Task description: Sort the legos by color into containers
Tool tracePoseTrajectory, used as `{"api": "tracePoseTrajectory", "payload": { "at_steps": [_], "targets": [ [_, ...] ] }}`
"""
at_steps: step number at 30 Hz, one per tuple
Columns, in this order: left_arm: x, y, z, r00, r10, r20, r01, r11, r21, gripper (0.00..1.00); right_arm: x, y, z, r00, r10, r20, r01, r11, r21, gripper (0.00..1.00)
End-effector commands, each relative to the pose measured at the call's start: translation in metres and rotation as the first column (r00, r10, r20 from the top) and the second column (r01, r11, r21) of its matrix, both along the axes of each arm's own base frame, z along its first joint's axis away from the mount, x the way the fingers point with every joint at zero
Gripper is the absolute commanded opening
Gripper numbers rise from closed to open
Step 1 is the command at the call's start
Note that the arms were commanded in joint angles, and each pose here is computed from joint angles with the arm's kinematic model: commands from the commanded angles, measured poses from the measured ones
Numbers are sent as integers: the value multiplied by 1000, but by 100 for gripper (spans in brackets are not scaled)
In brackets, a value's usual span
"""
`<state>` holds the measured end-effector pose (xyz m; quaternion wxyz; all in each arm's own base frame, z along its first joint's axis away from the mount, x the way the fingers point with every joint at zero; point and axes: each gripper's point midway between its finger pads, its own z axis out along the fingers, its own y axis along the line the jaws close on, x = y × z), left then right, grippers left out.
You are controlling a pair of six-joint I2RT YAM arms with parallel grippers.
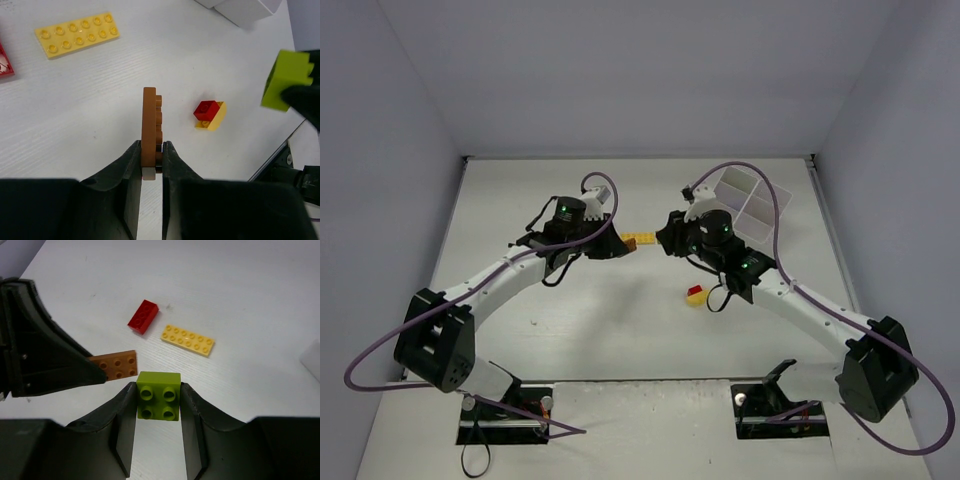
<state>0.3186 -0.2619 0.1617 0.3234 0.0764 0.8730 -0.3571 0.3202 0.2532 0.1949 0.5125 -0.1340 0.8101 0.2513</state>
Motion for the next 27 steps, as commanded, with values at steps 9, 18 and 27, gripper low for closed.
{"api": "tracePoseTrajectory", "payload": {
  "at_steps": [9, 18, 27],
  "targets": [
    [-1, 24, 34, 991, 24, 132, -34, 997, 69, 0, 45, -80, 32, 961, -259, 100, 264, 964, -38, 0],
    [-6, 55, 34, 982, 78, 171, -100, 988, 119, 0, 59, -104, 28, 945, -316, 82, 320, 946, -43, 0],
    [-3, 77, 43, 967, 108, 231, -146, 977, 156, 0, 75, -135, 33, 920, -384, 82, 388, 921, -44, 0]
  ]
}}
